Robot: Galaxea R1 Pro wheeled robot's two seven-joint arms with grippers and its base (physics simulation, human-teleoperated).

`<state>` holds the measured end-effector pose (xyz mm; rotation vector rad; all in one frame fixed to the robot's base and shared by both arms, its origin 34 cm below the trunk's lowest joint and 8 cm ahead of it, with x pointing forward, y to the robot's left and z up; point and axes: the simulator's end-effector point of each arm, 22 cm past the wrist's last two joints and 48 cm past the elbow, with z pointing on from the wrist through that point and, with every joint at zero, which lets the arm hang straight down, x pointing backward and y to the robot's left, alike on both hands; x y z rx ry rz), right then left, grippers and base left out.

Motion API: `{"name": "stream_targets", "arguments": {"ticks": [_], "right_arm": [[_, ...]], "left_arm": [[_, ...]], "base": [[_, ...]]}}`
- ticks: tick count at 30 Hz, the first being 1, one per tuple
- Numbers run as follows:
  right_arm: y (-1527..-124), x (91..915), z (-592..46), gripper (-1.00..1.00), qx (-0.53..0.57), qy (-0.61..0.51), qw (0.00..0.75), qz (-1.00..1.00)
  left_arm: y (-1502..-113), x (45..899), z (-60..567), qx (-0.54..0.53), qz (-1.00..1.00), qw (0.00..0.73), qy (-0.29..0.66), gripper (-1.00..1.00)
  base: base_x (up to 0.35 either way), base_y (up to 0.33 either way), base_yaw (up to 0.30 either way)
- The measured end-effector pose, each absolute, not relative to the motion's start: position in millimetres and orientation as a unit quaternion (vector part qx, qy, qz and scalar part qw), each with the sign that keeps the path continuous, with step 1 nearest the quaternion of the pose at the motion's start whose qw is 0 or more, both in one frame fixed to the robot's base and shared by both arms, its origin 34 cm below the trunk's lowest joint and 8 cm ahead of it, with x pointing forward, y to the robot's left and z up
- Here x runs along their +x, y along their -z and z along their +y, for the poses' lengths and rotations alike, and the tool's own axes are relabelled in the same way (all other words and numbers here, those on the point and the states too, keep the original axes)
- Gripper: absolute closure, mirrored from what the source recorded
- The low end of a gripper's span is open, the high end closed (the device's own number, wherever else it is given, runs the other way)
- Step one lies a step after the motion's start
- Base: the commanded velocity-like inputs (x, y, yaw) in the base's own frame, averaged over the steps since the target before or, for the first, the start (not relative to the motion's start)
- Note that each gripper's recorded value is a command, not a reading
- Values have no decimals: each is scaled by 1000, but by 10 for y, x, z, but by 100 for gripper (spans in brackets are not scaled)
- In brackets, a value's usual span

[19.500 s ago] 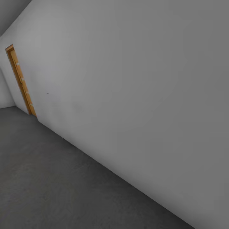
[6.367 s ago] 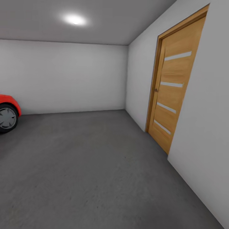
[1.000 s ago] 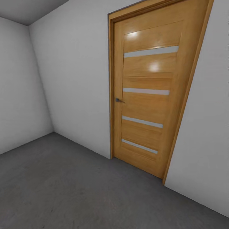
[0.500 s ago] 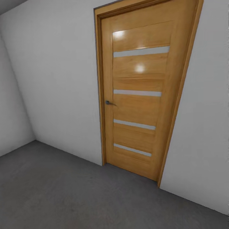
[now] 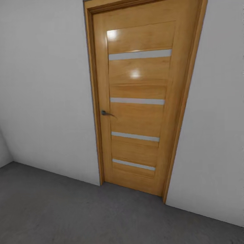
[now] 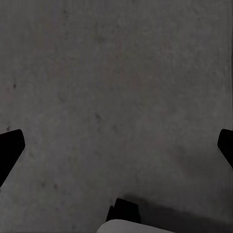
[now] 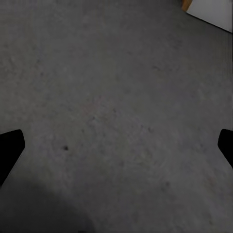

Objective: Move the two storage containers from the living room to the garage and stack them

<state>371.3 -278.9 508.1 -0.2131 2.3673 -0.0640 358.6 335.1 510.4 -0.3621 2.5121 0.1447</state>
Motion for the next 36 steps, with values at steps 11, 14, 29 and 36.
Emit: {"name": "stream_targets", "arguments": {"ticks": [11,14,29,36], "right_arm": [[-5097,3736,-2778,-100,-83,25,376,923],[-5101,3742,-2778,-100,-83,25,377,922],[-5127,3776,-2777,-100,-83,25,382,920],[-5137,3789,-2778,-100,-82,25,384,919]], "left_arm": [[-5120,3610,3352,-136,943,299,-54,-100],[-5125,3616,3352,-136,943,300,-54,-100],[-5148,3648,3352,-137,941,305,-53,-100],[-5159,3663,3353,-137,940,307,-53,-100]], "base": [[284,208,-263],[278,218,-263],[276,220,-263],[260,210,-247]]}}
